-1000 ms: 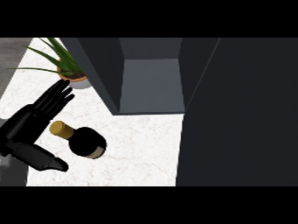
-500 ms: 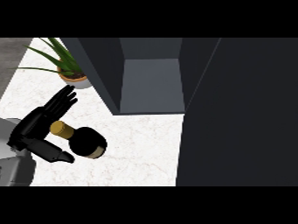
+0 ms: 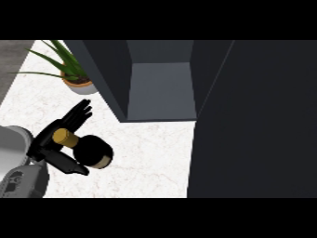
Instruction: Pick up the wine, place it into the cabinet and close the cabinet
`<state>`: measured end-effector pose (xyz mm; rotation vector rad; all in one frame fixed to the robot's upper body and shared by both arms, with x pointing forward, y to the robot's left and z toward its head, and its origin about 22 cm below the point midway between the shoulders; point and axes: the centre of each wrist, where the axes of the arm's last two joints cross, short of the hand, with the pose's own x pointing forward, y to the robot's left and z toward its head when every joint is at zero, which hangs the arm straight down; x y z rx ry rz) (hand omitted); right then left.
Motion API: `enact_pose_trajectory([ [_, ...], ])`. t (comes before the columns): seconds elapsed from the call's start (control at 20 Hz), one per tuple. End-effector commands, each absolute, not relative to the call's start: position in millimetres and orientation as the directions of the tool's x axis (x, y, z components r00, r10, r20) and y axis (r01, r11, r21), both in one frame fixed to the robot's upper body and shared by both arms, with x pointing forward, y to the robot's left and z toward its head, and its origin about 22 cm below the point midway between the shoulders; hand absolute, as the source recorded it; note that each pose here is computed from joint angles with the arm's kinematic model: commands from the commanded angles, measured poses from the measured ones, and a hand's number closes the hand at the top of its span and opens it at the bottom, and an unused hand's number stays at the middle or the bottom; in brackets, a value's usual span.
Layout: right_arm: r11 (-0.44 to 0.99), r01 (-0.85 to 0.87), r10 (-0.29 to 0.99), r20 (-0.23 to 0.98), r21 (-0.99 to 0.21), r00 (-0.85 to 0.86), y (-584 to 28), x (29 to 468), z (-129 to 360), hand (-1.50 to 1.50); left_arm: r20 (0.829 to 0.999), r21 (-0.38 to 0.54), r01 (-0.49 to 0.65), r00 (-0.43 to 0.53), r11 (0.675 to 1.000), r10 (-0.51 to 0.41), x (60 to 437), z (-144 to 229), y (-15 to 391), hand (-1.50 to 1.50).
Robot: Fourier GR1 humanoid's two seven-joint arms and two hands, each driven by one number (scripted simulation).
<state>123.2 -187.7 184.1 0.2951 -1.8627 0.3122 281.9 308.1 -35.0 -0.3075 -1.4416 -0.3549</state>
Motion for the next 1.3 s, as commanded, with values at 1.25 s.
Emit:
enact_pose_trajectory([
  [1.25,0.918,-0.395,-0.112,0.929,-0.039,-0.352,-202.9,72.6,215.5,-1.50,0.945,-0.308,0.321,0.214,0.896,0.248,265.2,-120.3,299.9,-1.50],
])
